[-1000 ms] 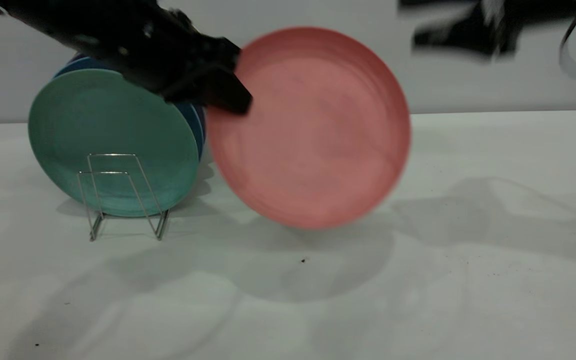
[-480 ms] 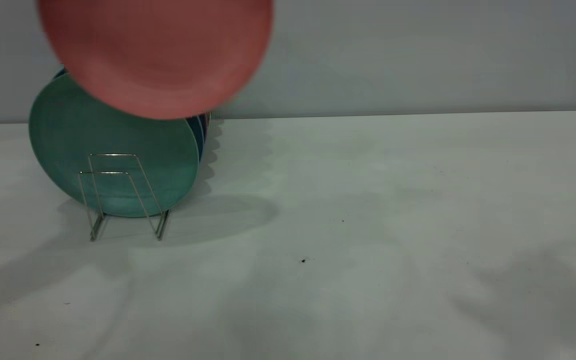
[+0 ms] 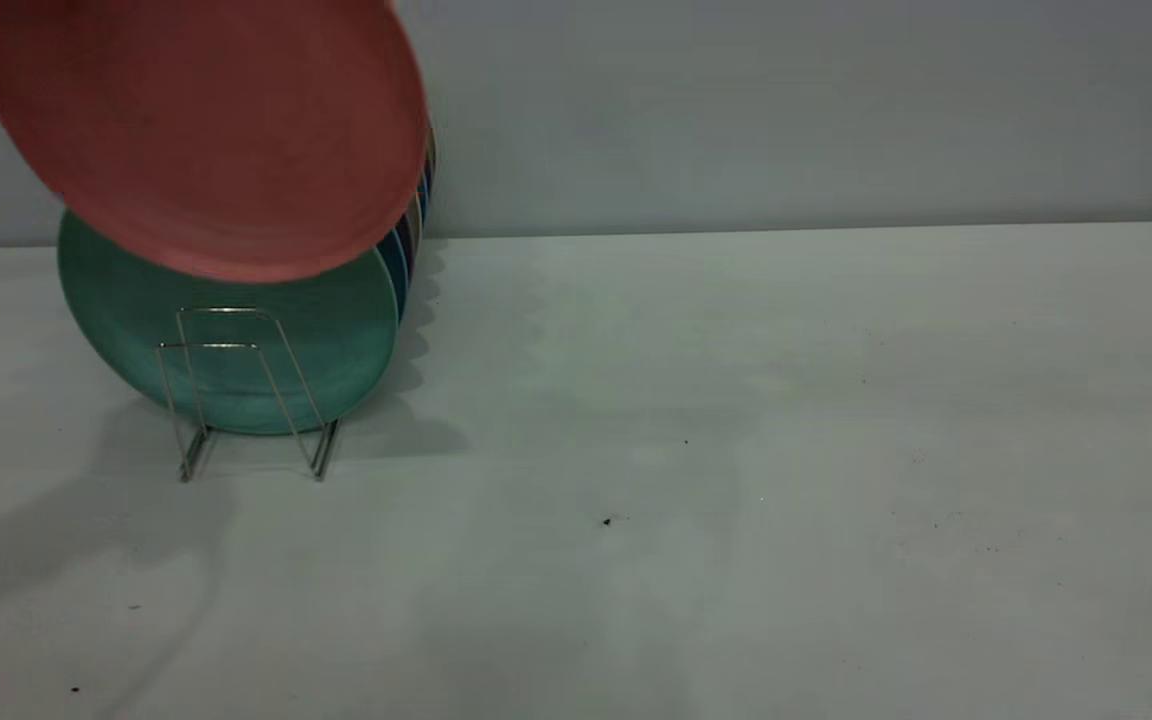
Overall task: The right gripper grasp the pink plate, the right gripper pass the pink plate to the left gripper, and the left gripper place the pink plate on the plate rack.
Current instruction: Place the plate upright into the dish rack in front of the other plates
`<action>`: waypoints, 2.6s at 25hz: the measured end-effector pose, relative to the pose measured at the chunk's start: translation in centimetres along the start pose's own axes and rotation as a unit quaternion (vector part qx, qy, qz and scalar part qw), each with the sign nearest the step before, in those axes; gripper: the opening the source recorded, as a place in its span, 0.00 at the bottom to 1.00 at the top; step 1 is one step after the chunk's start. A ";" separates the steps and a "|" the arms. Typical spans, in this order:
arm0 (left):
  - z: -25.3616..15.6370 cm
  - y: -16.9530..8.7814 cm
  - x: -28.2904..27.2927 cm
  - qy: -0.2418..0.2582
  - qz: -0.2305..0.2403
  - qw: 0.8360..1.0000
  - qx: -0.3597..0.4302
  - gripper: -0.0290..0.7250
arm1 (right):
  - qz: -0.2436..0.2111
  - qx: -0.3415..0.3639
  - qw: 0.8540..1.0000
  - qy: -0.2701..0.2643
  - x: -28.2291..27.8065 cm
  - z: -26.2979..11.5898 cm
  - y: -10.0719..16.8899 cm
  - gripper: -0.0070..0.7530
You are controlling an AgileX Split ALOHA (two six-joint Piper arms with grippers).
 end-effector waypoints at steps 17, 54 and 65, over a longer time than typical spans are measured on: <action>-0.9 1.2 -0.6 0.083 0.010 0.987 0.138 0.13 | -0.181 0.009 0.983 0.031 -0.6 -14.8 4.5 0.57; -3.5 -0.3 5.1 0.111 -0.035 0.985 0.124 0.28 | -0.230 0.029 0.973 0.003 0.0 -16.9 4.3 0.57; -3.4 -0.1 5.0 0.110 -0.015 0.993 0.036 0.59 | -0.231 0.028 0.973 0.003 0.0 -16.9 4.2 0.57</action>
Point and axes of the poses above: a point on each arm's last joint axis where the gripper is mounted, x pointing out along that axis toward the gripper, y along the wrist's bending axis when the last joint is at zero, z = x × y, the point moved 1 cm from there along x, pointing out along that axis toward the gripper, and after that the axes turned 11 degrees about -x, right-handed, at the moved point
